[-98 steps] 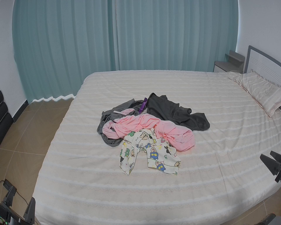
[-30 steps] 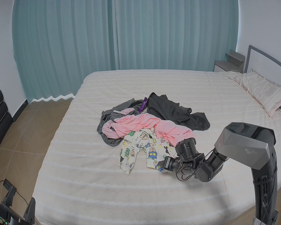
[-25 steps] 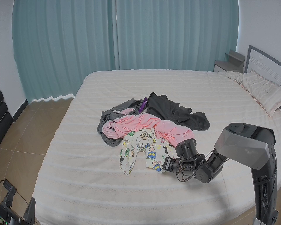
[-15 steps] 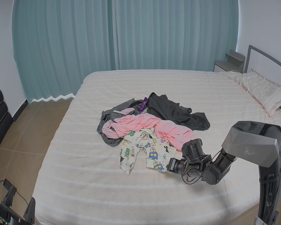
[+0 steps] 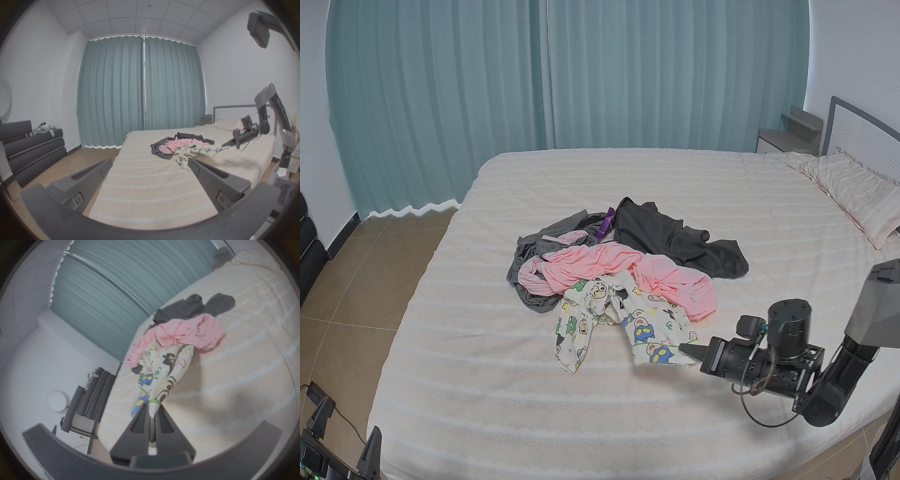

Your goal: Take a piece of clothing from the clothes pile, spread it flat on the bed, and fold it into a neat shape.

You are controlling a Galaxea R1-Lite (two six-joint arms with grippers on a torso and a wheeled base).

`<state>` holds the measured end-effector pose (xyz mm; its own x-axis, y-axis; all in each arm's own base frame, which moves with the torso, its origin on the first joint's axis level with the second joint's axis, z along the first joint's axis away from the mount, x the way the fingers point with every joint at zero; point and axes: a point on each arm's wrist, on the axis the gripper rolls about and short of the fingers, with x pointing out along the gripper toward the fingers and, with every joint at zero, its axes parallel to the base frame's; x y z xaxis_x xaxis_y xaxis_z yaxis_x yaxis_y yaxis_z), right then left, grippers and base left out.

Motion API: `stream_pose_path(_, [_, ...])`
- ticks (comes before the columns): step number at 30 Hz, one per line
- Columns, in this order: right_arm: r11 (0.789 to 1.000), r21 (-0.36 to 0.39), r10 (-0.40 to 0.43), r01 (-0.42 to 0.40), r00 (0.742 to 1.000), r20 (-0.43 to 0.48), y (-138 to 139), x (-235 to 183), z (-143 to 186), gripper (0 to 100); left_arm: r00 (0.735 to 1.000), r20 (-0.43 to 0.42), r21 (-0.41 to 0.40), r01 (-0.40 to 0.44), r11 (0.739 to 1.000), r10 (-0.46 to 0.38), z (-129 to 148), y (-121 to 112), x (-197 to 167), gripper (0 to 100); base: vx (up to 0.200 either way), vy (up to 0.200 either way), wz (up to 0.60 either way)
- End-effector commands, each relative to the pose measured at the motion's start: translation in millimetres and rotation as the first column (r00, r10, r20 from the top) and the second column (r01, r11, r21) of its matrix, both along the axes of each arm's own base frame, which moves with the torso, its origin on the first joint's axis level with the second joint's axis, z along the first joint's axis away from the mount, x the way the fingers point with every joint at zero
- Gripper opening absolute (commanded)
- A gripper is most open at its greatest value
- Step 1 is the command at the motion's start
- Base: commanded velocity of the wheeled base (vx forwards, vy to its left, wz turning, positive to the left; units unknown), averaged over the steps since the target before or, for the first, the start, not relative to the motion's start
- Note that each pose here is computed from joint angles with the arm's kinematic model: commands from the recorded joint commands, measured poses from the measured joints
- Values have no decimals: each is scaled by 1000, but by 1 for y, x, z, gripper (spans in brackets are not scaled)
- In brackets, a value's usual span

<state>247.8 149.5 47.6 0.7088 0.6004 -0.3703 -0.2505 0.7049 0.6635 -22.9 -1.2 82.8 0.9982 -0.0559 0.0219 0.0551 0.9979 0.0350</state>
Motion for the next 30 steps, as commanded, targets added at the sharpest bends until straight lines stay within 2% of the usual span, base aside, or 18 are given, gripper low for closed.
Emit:
stream_pose_path(1, [996,80,28,-39,991,130,-20,-36,39,0,1000,-11,54,-3,999,3,-6,0,0,100,0,0,0])
stream_pose_path(3, [994,100,27,-44,985,170,-25,-45,50,0,1000,11,38,0,999,0,-1,0,-1,100,0,0,0])
stream_pose_path(5, [991,127,21,-50,975,222,-30,-52,64,0,989,147,-99,24,995,-9,50,0,-10,100,0,0,0])
stream_pose_path(6, [990,131,21,-52,973,228,-30,-53,66,0,988,153,-121,30,992,-12,59,0,-10,100,0,0,0])
stream_pose_path(7, [986,151,28,-70,964,265,-32,-57,76,0,990,139,-195,49,980,-22,97,0,1,100,0,0,0])
stream_pose_path(8, [982,165,38,-89,956,290,-33,-61,83,0,995,95,-188,60,980,-43,109,-1,13,100,0,0,0])
stream_pose_path(10, [977,183,47,-112,943,329,-35,-65,93,0,993,31,-165,119,979,-115,116,-2,30,100,0,0,0])
stream_pose_path(13, [962,219,62,-164,910,411,-38,-73,113,0,943,-111,-130,299,945,-314,113,-9,61,100,0,0,0])
stream_pose_path(14, [962,219,62,-164,910,411,-38,-73,113,0,943,-111,-130,299,945,-314,113,-9,61,100,0,0,0])
stream_pose_path(17, [946,266,21,-187,851,525,-47,-81,145,0,842,-288,-94,449,889,-456,103,-25,103,100,0,0,0])
stream_pose_path(19, [942,271,19,-197,840,542,-49,-83,151,0,807,-326,-105,487,867,-493,99,-32,114,100,0,0,0])
stream_pose_path(20, [940,272,23,-204,836,549,-50,-85,154,0,756,-380,-117,533,838,-533,93,-43,128,100,0,0,0])
stream_pose_path(21, [940,271,27,-209,835,549,-49,-85,155,0,721,-416,-125,558,821,-554,87,-51,137,100,0,0,0])
stream_pose_path(22, [940,271,27,-209,835,549,-50,-85,156,0,716,-421,-126,562,817,-557,86,-52,138,100,0,0,0])
stream_pose_path(23, [938,273,26,-213,830,557,-49,-84,159,0,666,-474,-139,589,796,-576,76,-65,152,100,0,0,0])
stream_pose_path(24, [935,278,23,-218,823,568,-49,-84,163,0,634,-501,-147,609,780,-589,69,-74,161,100,0,0,0])
stream_pose_path(27, [934,280,22,-221,818,574,-48,-84,165,0,591,-531,-154,637,755,-607,55,-90,177,100,0,0,0])
stream_pose_path(30, [930,288,14,-230,802,597,-49,-86,171,0,572,-548,-157,647,746,-611,46,-100,185,100,0,0,0])
